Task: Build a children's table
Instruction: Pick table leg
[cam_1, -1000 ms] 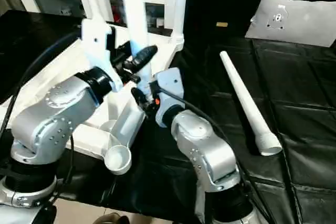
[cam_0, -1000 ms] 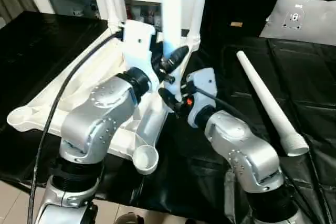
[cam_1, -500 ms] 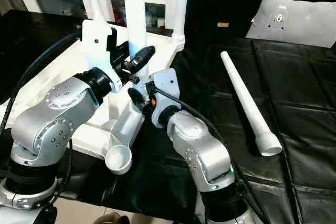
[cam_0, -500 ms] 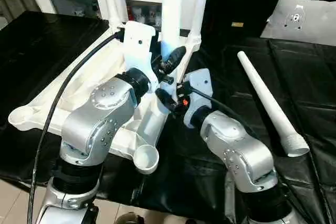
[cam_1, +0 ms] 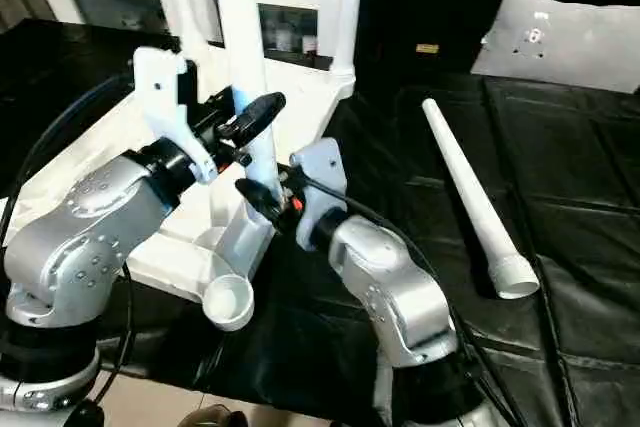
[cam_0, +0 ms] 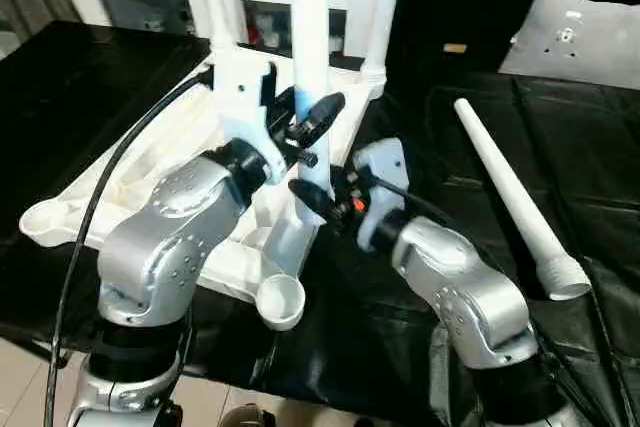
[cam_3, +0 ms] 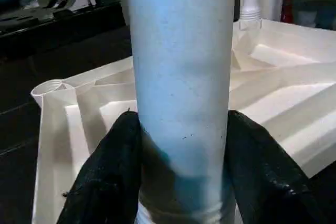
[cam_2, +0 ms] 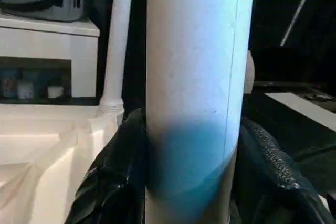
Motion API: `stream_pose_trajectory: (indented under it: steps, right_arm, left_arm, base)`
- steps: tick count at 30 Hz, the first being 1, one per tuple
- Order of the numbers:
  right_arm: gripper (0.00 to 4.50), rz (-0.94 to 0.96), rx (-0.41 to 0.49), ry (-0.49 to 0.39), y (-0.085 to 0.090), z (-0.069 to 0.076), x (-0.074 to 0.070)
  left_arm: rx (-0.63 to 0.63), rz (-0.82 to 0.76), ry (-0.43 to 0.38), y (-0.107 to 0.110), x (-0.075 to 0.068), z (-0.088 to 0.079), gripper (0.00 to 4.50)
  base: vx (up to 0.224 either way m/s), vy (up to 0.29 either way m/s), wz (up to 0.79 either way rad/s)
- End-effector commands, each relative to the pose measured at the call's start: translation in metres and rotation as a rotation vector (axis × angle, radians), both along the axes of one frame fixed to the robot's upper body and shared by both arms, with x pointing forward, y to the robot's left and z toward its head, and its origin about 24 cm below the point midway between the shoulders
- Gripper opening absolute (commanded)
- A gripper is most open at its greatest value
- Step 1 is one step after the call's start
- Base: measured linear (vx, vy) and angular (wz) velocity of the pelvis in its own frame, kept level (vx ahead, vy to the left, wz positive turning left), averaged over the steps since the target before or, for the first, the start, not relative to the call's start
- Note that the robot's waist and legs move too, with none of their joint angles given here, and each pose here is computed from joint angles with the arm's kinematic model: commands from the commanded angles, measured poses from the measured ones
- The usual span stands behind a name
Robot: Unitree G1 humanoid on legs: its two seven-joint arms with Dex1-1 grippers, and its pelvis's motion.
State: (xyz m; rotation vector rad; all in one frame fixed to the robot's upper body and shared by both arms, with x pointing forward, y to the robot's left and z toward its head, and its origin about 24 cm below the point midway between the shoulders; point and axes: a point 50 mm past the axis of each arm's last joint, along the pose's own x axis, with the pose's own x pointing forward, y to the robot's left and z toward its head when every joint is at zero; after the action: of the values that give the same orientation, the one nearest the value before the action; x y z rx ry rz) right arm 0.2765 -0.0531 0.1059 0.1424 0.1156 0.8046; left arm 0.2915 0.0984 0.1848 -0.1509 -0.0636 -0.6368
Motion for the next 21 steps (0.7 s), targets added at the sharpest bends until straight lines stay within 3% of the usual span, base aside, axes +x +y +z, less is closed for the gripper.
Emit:
stream_pose_trajectory:
  steps: [1,7,14,21]
  right_arm:
    - [1.93,0.025,0.056,-0.054,-0.002,0.012,-0.001]
    - [1.93,0.03,0.041,-0.068,-0.003,0.009,-0.003]
    - [1.93,0.075,-0.02,-0.063,-0.016,-0.009,-0.022]
    - [1.93,0.104,-0.02,-0.082,-0.025,-0.017,-0.037]
  left_arm:
    - [-0.02,-0.044,-0.009,-0.001,-0.004,0.003,2.58]
    - [0.0,-0.054,0.019,0.001,-0.007,-0.006,2.58]
    - [-0.009,-0.226,-0.001,-0.003,-0.032,-0.022,2.58]
    - [-0.067,-0.377,0.019,-0.004,-0.051,-0.034,2.58]
  base:
    - [0.0,0.0,0.0]
    - [0.0,0.0,0.0]
    - [0.0,0.0,0.0]
    - [0.0,0.0,0.0]
